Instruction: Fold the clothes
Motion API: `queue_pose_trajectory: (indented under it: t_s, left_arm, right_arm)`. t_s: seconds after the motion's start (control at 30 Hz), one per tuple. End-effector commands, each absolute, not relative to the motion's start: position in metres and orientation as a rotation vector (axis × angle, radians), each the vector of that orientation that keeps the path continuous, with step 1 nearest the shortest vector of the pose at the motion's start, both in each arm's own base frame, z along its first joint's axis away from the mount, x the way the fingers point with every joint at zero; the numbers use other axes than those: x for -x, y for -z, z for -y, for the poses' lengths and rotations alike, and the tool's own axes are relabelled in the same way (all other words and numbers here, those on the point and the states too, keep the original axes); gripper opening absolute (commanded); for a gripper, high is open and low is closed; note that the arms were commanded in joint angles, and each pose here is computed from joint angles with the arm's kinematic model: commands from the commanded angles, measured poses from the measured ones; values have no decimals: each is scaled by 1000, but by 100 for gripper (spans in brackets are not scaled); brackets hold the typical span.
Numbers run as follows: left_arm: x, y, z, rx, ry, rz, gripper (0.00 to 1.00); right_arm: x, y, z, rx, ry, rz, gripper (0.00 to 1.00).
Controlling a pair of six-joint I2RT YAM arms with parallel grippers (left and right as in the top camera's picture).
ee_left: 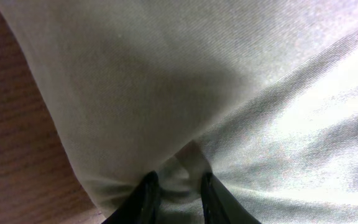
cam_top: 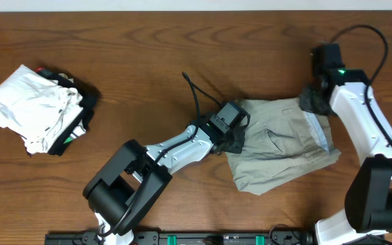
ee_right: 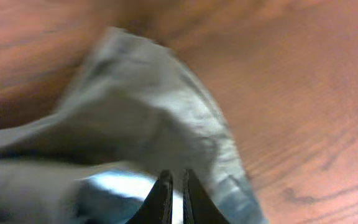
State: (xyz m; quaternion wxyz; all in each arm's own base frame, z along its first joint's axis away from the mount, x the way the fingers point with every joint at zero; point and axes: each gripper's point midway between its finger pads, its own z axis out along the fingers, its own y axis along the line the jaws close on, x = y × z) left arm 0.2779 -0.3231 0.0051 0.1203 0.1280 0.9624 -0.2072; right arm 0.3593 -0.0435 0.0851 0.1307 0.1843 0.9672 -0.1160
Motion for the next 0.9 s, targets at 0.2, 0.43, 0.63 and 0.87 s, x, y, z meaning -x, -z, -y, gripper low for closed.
queue_pose_trajectory:
  t_s: [0.2, 0.43, 0.63, 0.87]
  left_arm:
    - [-252, -10, 310, -518, 593, -2867, 56]
    - [-280, -105, 263, -463, 390, -2624, 89]
    - [-283, -137, 227, -361, 373, -2601, 91]
    - [-281, -129, 218, -347, 340, -2644, 91]
  right_arm:
    - [-328, -41, 53, -633, 333, -2891, 10]
    - [-339, -46, 1, -322, -140, -2978, 39]
    - [-341, -54, -13, -169, -385, -2959, 50]
    - [-345, -75, -13, -114, -712, -2845, 56]
